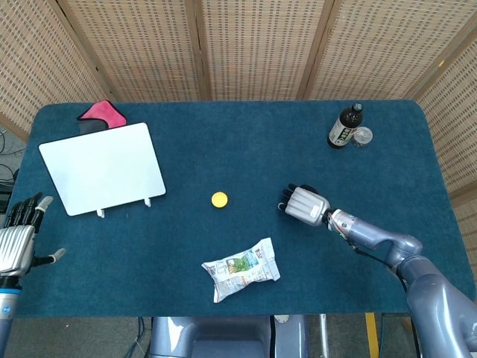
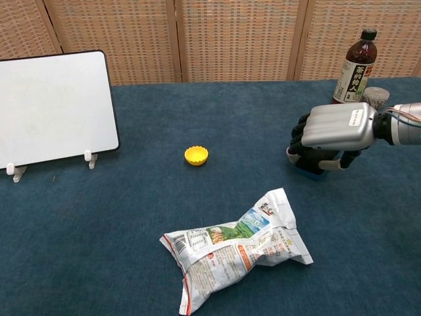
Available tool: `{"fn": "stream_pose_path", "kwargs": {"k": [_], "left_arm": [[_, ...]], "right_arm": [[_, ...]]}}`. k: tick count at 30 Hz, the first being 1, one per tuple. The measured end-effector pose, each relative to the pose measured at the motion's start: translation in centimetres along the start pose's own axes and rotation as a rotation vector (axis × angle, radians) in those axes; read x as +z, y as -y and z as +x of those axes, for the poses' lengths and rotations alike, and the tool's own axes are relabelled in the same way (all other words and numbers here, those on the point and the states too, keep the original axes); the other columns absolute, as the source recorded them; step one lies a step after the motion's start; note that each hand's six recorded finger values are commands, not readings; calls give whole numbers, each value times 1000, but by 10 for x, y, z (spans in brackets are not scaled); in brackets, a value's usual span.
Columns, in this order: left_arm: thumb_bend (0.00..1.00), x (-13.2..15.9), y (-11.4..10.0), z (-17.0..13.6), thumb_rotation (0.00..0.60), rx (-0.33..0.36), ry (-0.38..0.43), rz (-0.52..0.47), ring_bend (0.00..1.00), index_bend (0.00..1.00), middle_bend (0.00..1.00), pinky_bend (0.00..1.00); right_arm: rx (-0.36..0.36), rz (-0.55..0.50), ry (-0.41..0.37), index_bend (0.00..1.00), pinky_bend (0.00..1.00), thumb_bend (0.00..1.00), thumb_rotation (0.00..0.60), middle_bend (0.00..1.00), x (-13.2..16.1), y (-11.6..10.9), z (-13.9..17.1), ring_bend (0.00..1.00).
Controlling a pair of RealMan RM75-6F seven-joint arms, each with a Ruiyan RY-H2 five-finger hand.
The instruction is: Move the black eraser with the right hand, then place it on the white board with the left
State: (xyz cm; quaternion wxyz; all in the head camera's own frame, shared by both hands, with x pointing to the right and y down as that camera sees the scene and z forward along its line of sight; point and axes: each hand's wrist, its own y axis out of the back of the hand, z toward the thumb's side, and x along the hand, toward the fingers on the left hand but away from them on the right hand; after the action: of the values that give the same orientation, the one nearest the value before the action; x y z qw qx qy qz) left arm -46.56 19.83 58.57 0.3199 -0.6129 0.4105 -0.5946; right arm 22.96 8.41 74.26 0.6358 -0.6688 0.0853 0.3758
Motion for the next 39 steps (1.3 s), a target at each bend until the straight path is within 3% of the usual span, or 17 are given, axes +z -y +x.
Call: {"fn": "stream_pose_path", "kwargs": {"k": [6,11,20,26,31,39], "left_arm": [[77,0,0,0,600,-4,0,1,0,0,0,14],[77,1,0,0,600,-4,2,1,0,0,0,14],[78,2,2,2,600,-14,5,2,0,0,0,14],[79,1,2,3,600,-18,1,-1,0,0,0,14],[78,-1,1,3,600,-17,-7,-9,0,0,0,14],[80,-6,0,5,600,-28,-19,-19,0,0,0,14]], "right_arm": [[-32,-32,23,567,420,644,600,553,-1,-2,0,422],[-104,-66,48,574,426,646,600,559,-5,-14,3,429],[-302,-147,27,574,426,646,600,559,0,-70,-2,429],[-387,-172,-84,574,432,646,600,559,36,-125,-23,429],[-416,-72,-185,574,452,671,600,559,75,-176,-54,429],[-414,48,-261,574,452,672,600,556,125,-215,-99,429]]}}
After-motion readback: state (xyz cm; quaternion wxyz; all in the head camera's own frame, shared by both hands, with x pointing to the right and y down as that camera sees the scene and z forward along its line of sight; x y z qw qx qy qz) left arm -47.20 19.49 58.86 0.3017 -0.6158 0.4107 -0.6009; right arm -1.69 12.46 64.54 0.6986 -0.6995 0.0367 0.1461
